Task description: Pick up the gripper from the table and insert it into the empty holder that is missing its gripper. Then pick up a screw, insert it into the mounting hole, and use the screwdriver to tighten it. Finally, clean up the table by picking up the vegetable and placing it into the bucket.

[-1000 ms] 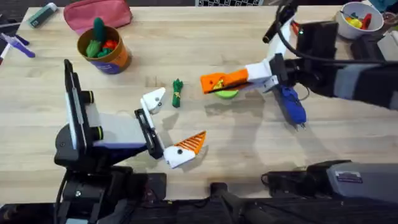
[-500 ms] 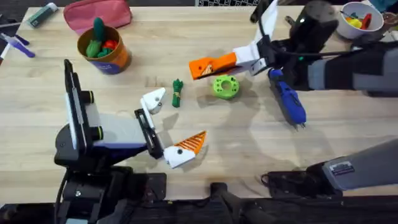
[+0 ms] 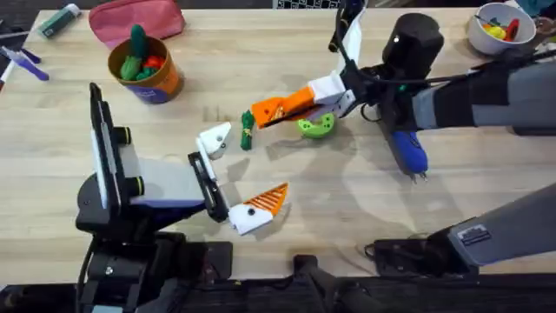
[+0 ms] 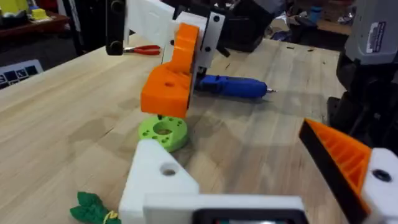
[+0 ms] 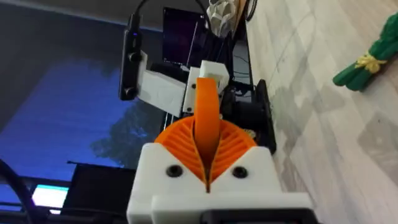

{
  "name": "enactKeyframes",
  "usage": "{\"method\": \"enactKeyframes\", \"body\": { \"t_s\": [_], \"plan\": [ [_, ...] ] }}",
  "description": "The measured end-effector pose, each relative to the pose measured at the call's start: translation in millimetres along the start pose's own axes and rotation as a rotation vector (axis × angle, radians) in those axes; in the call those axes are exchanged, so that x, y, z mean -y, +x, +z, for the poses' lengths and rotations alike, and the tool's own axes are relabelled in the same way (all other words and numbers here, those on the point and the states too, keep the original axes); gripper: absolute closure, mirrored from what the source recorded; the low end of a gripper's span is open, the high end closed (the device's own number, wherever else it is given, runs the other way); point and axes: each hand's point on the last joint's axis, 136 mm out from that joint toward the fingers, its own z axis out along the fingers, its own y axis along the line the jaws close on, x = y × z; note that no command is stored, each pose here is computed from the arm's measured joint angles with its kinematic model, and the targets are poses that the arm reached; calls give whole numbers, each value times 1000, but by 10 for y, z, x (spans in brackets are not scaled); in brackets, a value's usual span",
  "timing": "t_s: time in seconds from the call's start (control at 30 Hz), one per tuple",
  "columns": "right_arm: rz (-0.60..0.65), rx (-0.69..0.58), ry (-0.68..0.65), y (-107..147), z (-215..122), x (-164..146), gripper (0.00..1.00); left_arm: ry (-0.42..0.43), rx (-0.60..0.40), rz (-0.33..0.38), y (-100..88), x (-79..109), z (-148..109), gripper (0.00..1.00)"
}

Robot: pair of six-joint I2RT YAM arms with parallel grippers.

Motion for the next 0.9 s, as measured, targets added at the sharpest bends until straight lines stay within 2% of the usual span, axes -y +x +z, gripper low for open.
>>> {"method": "enactKeyframes", "body": {
  "t_s": [0.9],
  "plan": [
    [58,-90,-18,219,281,65,992,0,0,0,1,0,0,15]
  ]
}}
